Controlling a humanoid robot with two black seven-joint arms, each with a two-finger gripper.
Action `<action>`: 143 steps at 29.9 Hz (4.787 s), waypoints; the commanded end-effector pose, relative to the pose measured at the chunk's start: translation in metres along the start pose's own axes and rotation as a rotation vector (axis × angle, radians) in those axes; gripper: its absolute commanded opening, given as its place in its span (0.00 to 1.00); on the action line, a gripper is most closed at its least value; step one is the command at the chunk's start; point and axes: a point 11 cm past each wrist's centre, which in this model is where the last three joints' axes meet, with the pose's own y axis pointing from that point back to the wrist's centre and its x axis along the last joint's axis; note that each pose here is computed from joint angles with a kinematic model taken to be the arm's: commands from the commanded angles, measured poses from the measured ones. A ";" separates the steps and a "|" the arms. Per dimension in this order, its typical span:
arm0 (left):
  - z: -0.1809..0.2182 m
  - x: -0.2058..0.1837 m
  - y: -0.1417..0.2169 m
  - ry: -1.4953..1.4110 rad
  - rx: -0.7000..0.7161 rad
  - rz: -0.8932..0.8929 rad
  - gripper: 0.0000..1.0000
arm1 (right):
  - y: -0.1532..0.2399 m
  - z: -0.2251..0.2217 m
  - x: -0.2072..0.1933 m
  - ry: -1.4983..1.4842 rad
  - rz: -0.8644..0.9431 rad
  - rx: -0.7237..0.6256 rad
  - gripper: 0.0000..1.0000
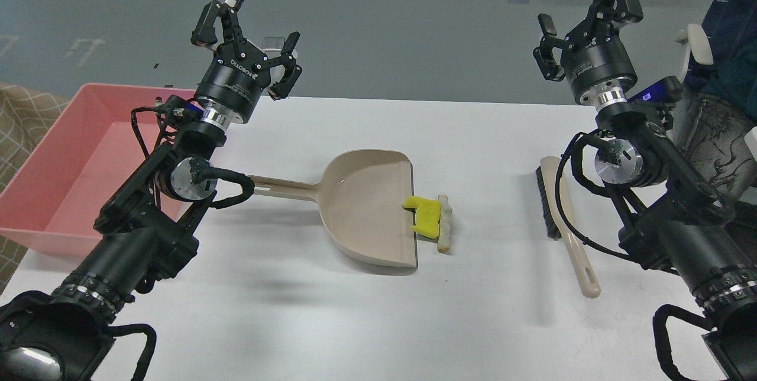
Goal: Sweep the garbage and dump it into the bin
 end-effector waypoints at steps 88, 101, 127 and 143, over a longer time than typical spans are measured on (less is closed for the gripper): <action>0.032 0.037 0.000 -0.102 0.016 0.049 0.99 | 0.006 0.010 0.026 0.031 0.078 -0.045 1.00; 0.017 0.029 -0.001 -0.125 0.080 0.013 0.98 | 0.009 0.015 0.021 0.019 0.048 -0.055 1.00; 0.020 0.022 -0.010 -0.136 0.064 0.017 0.99 | 0.013 0.016 0.024 0.026 0.051 -0.056 1.00; 0.008 0.002 0.001 -0.180 0.095 -0.009 0.98 | 0.016 0.022 0.028 0.036 0.060 -0.073 1.00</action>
